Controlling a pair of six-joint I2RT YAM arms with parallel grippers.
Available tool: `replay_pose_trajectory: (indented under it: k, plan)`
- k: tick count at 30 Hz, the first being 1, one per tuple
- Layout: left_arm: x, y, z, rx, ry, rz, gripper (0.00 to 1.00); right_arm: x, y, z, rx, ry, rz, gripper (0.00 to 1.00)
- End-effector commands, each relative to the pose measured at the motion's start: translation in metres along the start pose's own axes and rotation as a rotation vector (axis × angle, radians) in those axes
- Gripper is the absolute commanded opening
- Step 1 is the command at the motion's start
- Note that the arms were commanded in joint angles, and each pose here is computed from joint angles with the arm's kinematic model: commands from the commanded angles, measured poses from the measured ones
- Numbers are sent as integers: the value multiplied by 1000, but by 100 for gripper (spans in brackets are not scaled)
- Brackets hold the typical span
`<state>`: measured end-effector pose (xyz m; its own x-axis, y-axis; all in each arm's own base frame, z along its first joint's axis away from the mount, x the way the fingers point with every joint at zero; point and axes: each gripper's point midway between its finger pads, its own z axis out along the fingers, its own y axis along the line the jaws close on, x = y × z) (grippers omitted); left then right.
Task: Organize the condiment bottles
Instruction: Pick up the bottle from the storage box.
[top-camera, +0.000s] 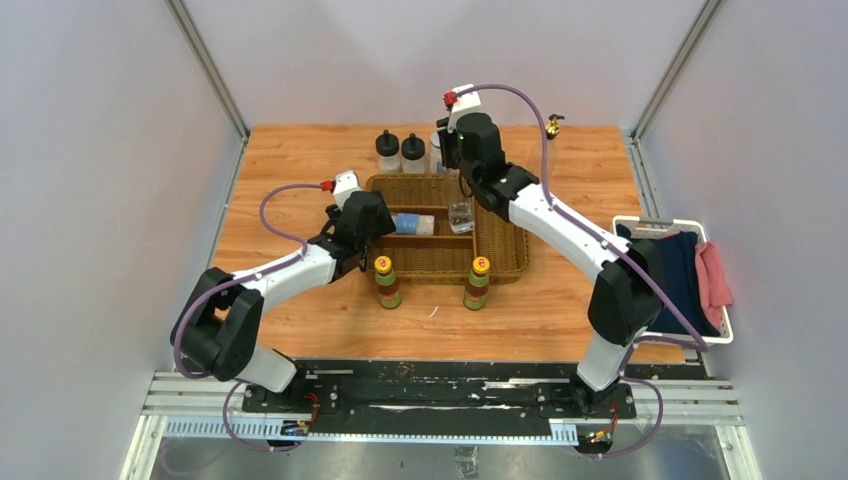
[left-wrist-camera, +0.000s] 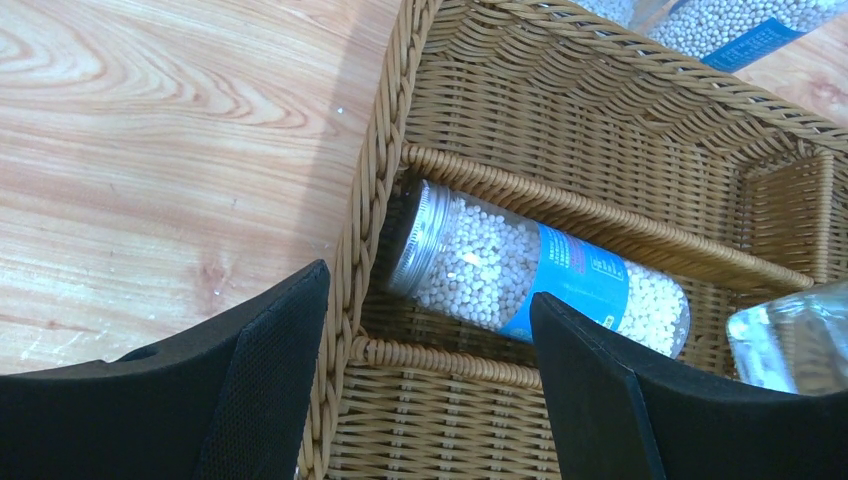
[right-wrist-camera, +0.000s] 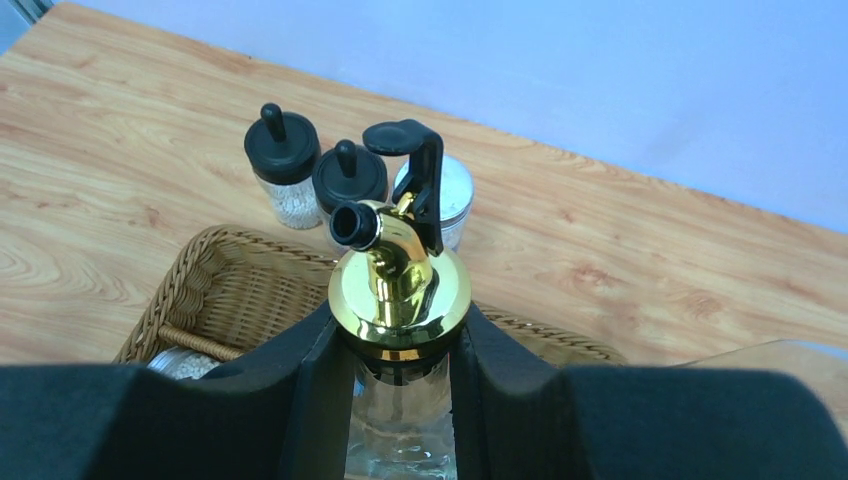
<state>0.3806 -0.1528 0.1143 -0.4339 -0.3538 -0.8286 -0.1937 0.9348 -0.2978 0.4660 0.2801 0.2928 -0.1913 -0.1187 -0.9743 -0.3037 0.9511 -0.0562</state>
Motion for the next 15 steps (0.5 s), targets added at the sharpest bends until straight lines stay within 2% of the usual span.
replay_pose_trajectory:
  k: [1,9,15]
  plan:
    - [-11,-3,-4,1,-42,-24,79,-62,-8,-27,7,-198,-11,0]
    - [-8,-3,-1,-5,-36,-13,79,-88,-23,-45,46,-337,-10,0]
    - [-10,-5,0,-3,-38,-10,79,-89,-42,-54,99,-404,-1,0]
